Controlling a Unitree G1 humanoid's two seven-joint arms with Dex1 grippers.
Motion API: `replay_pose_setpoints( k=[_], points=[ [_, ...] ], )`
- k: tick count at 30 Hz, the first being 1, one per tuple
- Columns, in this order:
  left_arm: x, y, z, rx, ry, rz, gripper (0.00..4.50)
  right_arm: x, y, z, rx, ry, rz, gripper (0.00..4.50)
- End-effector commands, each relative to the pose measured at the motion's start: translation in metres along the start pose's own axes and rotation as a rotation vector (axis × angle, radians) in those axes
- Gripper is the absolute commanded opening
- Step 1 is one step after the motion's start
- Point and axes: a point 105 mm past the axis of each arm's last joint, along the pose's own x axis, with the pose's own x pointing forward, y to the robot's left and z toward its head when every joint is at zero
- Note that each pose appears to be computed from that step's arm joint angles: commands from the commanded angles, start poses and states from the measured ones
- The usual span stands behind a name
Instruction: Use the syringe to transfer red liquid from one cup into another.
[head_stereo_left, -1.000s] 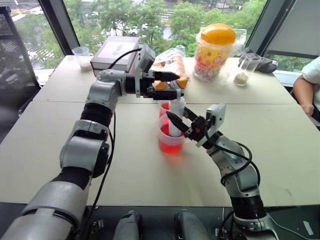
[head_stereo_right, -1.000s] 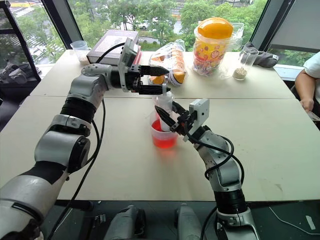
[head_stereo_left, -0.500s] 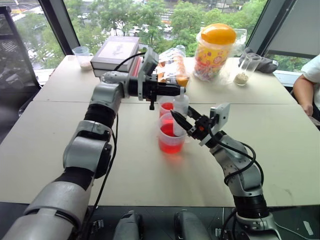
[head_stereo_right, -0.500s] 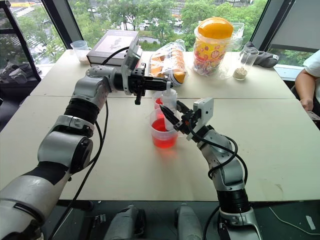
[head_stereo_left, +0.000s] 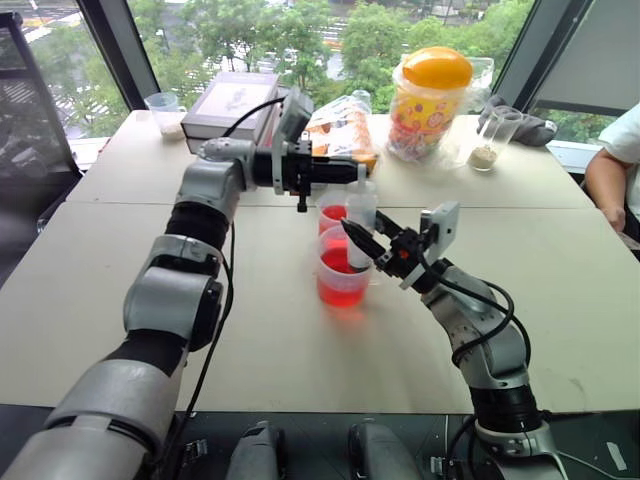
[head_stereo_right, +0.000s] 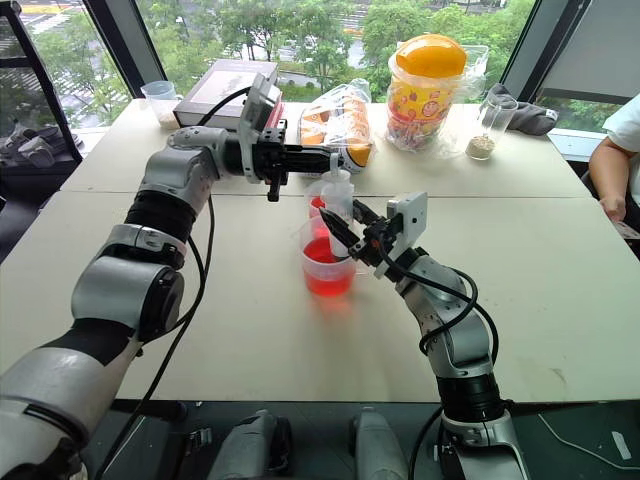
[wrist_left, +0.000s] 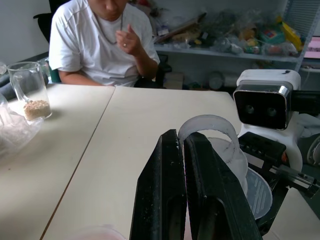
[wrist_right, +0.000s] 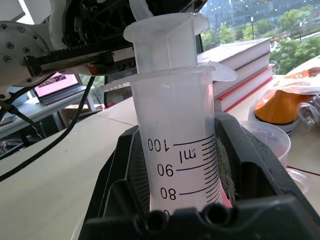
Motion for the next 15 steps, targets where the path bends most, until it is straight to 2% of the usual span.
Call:
replay_pose_setpoints(
  k=[1,15],
  points=[
    [-0.0144,0.0128,0.0599,0.159,-0.111,0.124,0.07,0.0022,0.0264,-0.0066,0.02,0.02,0.135,1.45],
    [-0.015,0.0106,0.0587,0.147,-0.109,0.106,0.07,0.0038,0.0283,-0.0026,0.008,0.01,0.144,1.45]
  ],
)
